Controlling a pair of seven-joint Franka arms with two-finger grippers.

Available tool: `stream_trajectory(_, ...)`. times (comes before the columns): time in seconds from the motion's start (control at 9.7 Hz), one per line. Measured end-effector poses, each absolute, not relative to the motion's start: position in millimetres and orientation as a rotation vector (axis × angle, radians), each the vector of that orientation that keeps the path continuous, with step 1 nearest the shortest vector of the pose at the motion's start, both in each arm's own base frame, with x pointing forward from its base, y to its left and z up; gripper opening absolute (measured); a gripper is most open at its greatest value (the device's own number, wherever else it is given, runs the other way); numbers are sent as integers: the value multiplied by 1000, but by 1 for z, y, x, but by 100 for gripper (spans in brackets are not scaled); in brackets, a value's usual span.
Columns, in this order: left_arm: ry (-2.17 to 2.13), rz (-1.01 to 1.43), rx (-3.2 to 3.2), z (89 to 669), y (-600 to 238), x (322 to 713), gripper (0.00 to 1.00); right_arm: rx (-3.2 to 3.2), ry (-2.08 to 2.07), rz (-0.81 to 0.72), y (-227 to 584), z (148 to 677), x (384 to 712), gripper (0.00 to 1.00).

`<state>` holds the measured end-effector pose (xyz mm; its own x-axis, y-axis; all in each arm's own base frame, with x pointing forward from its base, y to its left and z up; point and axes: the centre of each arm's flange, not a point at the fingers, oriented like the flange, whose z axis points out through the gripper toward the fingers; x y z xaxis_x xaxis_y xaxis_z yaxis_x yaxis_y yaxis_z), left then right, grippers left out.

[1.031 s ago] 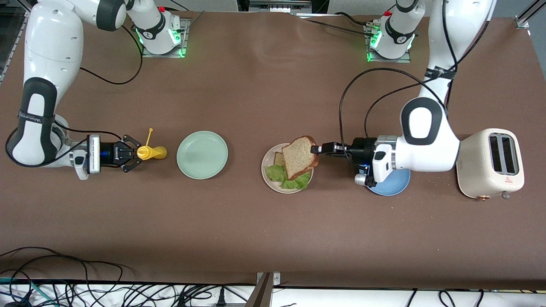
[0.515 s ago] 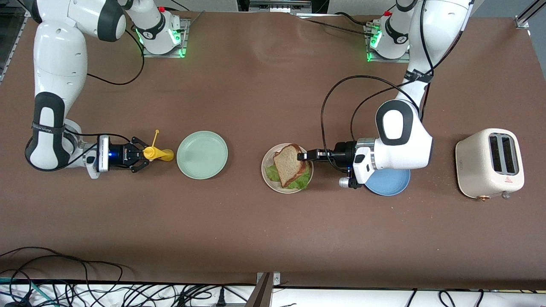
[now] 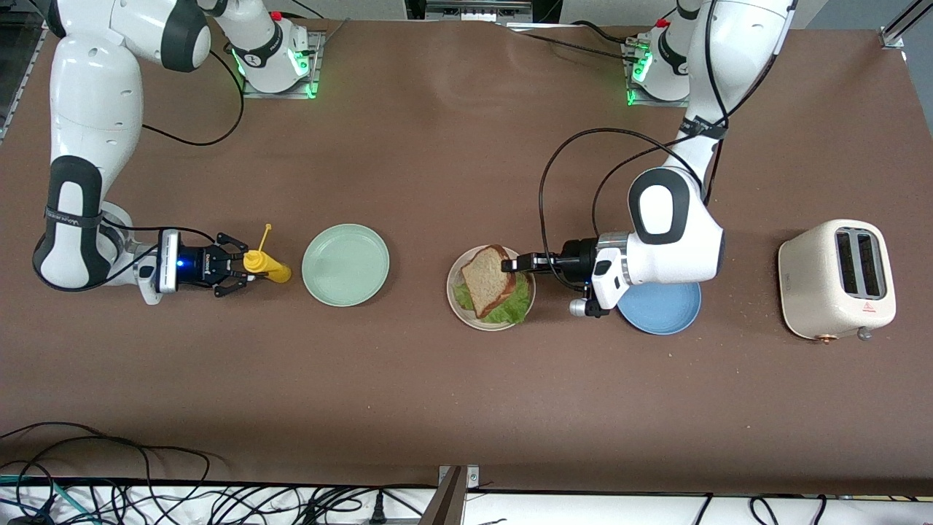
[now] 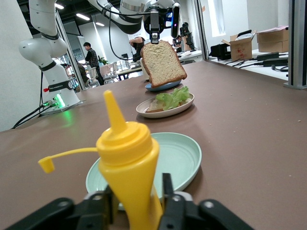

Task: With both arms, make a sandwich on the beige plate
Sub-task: 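Release the mustard bottle and withdraw the right gripper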

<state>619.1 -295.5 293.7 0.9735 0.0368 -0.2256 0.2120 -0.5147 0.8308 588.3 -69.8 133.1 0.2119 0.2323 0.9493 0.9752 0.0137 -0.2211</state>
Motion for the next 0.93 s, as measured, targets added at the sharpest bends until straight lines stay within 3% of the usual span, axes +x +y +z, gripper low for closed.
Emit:
stream_trajectory(0.31,193,-202,2119,287,-309,611,8,-1429,-1233,-917,-77,147,595,91)
stream_trajectory(0.41,196,-202,2125,284,-311,609,8,-1445,-1246,-891,-83,156,600,100)
stream_trajectory(0.93,208,-189,2159,263,-313,604,8,-1662,-1376,-532,-141,255,629,100)
